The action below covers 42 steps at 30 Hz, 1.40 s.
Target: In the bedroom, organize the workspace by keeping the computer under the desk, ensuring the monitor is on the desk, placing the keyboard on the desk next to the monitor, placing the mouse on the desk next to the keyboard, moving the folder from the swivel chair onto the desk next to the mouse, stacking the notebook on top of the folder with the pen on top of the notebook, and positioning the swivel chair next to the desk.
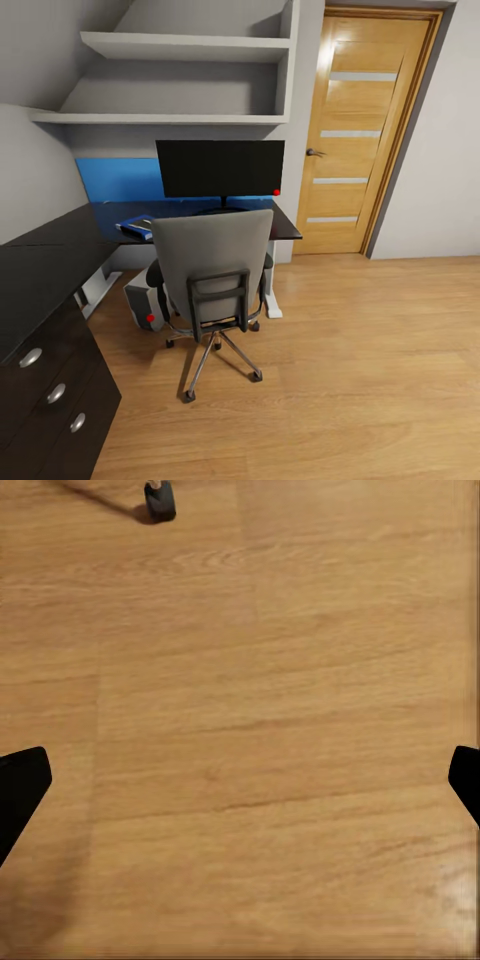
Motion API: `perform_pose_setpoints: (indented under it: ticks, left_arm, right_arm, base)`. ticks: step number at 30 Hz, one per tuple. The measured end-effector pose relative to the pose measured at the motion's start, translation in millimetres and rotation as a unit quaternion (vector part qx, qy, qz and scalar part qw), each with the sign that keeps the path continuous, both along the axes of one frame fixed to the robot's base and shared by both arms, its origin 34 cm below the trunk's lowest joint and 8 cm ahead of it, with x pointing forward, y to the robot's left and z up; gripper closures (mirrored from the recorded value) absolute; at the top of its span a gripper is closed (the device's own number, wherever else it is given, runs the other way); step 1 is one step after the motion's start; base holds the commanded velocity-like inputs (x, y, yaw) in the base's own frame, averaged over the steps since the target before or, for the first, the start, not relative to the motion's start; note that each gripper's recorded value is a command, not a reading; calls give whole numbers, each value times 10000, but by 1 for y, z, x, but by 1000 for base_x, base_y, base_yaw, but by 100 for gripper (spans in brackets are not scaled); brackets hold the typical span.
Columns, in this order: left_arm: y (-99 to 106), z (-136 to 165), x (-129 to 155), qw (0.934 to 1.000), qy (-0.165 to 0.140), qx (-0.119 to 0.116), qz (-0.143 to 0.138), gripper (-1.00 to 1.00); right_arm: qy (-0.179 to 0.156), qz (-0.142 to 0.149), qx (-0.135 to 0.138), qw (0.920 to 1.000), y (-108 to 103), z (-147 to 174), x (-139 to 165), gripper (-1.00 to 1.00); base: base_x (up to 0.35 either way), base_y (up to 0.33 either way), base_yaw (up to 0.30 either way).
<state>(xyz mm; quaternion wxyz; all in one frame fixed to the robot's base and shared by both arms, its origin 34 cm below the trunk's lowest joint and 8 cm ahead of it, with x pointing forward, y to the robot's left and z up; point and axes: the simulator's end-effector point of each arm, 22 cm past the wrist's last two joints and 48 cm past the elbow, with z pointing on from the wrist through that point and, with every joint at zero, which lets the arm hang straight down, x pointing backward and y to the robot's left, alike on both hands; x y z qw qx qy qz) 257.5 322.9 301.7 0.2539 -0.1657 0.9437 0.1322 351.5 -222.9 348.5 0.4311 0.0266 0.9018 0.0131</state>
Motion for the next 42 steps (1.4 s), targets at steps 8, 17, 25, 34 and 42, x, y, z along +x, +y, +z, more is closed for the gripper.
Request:
perform_pose_setpoints:
  ticks: [8,17,25,34,42]
  left_arm:
    - [2,24,-1,9996,-279,94,-28,-100]
    - [1,47,-2,9991,-405,136,-39,-100]
    - [1,62,-1,9992,-368,125,-37,-100]
    - [-4,79,1,9993,-350,86,-52,-100]
    - [-13,76,-25,9988,456,-157,-105,-100]
  right_arm:
    - [-10,-13,-50,10000,-7,17,-1,-100]
    - [28,7,-49,10000,-7,35,2,-100]
    - [29,24,-51,10000,-7,51,4,-100]
    - [30,19,-50,10000,-7,69,7,-100]
    - [31,20,-49,10000,-7,85,9,-100]
  base:
    - [0,0,0]
    - [0,0,0]
    - [0,0,0]
    - [0,0,0]
    - [0,0,0]
